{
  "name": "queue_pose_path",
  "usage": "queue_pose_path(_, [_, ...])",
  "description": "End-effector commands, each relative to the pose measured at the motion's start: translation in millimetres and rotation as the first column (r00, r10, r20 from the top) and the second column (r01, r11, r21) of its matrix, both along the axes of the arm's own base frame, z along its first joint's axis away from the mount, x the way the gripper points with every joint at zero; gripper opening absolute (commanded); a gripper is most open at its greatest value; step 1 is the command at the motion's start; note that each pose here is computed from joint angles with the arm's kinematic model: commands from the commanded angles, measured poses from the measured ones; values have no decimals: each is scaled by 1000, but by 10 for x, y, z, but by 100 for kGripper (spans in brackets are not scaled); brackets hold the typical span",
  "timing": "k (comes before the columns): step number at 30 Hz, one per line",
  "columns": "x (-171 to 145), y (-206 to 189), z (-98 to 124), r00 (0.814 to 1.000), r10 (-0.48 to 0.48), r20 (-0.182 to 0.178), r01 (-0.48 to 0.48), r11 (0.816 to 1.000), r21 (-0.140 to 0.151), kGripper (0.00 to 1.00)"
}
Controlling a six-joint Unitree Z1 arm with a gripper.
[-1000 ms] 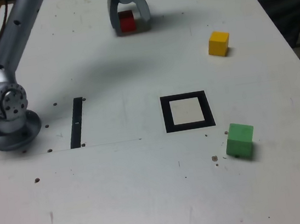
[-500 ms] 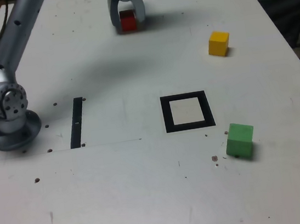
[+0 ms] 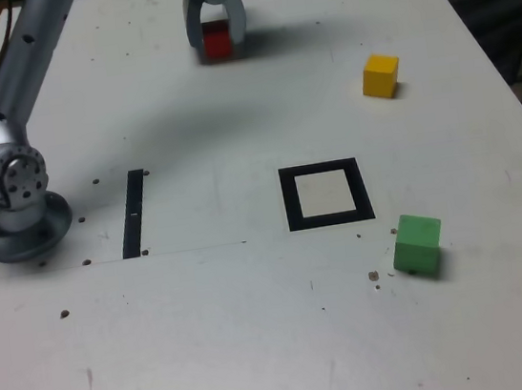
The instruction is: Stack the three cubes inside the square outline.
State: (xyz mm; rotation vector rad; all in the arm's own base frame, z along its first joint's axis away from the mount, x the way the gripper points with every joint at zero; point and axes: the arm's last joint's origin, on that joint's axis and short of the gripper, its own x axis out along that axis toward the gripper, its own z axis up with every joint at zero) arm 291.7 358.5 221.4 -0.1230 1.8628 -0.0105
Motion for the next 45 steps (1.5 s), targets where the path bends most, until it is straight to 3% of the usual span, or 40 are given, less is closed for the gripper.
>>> queue_pose_path(1, [2, -102, 137, 1000, -9, 3, 9, 1000, 10, 30])
queue_pose_path(9, [89, -493, 395, 999, -43, 12, 43, 998, 36, 30])
queue_pose_path(19, [207, -1216, 547, 996, -89, 23, 88, 994, 58, 30])
queue_pose_path(34, [357, -2356, 625, 987, -157, 43, 155, 987, 51, 30])
queue_pose_path(45, [502, -2849, 578, 984, -172, 39, 171, 985, 32, 30])
